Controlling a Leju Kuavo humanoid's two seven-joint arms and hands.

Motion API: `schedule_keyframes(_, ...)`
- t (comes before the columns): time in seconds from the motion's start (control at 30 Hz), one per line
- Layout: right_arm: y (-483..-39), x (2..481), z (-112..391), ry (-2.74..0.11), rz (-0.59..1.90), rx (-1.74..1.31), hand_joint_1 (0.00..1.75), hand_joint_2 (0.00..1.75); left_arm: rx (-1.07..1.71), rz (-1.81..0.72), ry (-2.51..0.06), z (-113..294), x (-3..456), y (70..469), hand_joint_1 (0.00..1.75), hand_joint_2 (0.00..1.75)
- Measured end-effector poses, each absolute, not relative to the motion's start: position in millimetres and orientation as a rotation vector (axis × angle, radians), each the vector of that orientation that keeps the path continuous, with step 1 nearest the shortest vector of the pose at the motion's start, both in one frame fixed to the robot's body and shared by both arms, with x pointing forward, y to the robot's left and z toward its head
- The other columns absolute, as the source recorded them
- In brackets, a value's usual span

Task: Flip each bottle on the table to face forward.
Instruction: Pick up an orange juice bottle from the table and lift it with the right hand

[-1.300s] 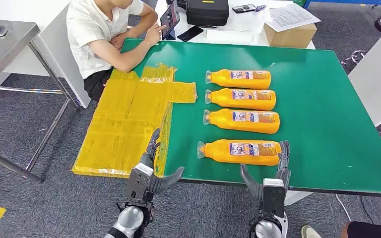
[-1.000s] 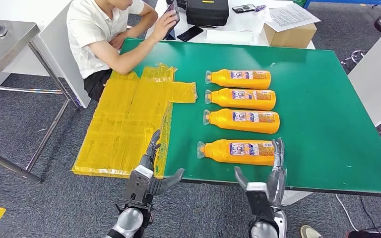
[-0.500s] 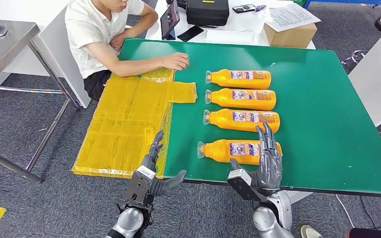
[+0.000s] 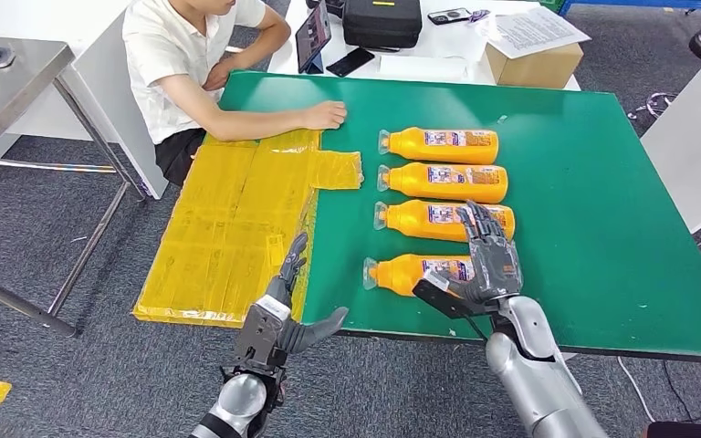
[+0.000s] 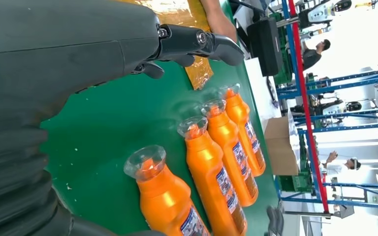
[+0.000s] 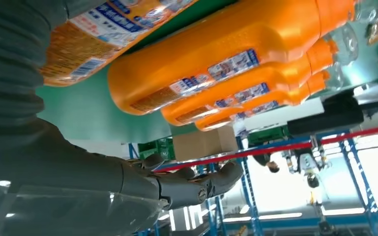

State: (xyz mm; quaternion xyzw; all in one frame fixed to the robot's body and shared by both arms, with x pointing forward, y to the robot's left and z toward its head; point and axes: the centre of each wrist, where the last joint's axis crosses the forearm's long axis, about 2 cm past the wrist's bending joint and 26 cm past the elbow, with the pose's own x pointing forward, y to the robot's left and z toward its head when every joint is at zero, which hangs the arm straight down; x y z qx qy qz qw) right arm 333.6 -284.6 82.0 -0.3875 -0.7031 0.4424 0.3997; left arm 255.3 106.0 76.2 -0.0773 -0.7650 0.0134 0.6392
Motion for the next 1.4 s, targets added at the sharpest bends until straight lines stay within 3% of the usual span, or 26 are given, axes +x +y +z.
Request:
schedule_keyframes(0.4,-295,343,87,-1.639,1.187,-0.843,0.0,1.75,-0.192,0.017,-1.727,77,254,105,0.0,1.75)
schedule_keyframes(0.97,-315,307,64,-1.579,1.23,-0.614,0.0,1.75,-0.223,-0.017,-1.721,77,251,103,0.0,1.75)
schedule_keyframes(1.4,-337,303,63,-1.543,1.291,-0.798,0.0,1.75,-0.241,-0.032,-1.723,79,250,100,0.0,1.75)
